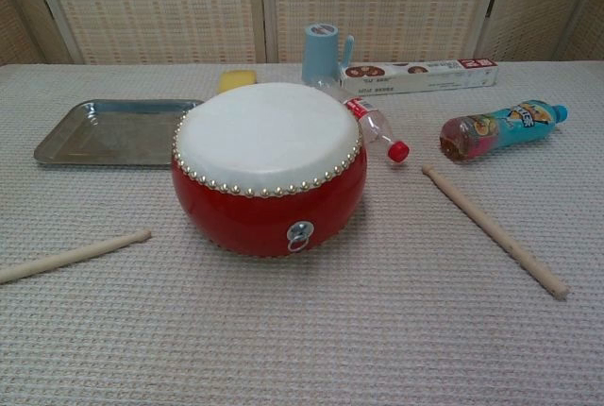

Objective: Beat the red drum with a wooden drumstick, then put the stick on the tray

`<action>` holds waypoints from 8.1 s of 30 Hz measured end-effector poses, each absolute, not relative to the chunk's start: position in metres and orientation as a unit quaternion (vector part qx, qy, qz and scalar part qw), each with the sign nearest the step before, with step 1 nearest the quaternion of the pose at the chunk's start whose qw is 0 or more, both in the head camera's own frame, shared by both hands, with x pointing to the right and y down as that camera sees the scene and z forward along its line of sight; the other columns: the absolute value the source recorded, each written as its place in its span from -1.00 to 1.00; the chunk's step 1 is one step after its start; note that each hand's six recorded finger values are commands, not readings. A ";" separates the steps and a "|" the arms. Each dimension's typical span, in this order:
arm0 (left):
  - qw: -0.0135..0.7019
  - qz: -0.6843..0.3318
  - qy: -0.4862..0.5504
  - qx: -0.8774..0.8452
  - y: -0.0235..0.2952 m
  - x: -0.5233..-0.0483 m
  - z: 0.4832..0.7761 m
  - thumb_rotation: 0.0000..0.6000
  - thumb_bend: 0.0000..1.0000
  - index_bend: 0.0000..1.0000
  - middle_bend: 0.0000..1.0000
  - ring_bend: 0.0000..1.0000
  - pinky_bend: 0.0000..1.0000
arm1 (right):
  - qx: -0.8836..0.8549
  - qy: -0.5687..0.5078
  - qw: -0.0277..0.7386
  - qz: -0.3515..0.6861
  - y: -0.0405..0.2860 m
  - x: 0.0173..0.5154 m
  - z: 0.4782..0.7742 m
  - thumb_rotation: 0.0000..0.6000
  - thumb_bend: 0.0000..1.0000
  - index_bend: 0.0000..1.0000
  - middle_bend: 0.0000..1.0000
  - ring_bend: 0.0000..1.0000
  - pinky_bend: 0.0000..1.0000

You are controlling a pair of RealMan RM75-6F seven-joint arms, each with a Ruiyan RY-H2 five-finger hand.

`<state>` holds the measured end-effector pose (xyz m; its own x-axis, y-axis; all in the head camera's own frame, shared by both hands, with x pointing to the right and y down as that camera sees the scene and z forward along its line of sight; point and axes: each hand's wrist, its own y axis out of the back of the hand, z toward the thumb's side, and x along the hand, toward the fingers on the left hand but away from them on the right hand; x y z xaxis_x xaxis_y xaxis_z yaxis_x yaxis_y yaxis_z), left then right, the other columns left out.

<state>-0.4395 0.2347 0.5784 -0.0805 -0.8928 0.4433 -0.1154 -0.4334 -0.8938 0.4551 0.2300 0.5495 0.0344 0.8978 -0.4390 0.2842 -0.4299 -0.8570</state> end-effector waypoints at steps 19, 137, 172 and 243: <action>0.303 -0.583 0.413 -0.631 0.234 -0.430 0.589 1.00 -0.38 -0.26 -0.35 -0.51 -0.61 | -0.658 -0.461 0.304 0.512 0.225 0.459 0.540 1.00 -0.78 -0.89 -0.83 -0.91 -0.84; -0.228 -0.288 0.640 -0.675 0.214 -0.358 0.673 1.00 -0.17 0.09 -0.64 -1.00 -1.00 | -0.647 -0.471 0.308 0.515 0.227 0.466 0.529 1.00 -0.78 -0.89 -0.83 -0.90 -0.84; -0.350 -0.211 0.648 -0.642 0.193 -0.377 0.700 1.00 -0.17 0.00 -0.44 -0.71 -0.68 | -0.620 -0.468 0.359 0.518 0.210 0.464 0.501 1.00 -0.78 -0.91 -0.83 -0.90 -0.87; -0.400 -0.112 0.694 -0.588 0.213 -0.388 0.722 1.00 -0.11 -0.39 -0.38 -0.52 -0.43 | -0.619 -0.477 0.352 0.515 0.215 0.468 0.500 1.00 -0.78 -0.91 -0.83 -0.90 -0.87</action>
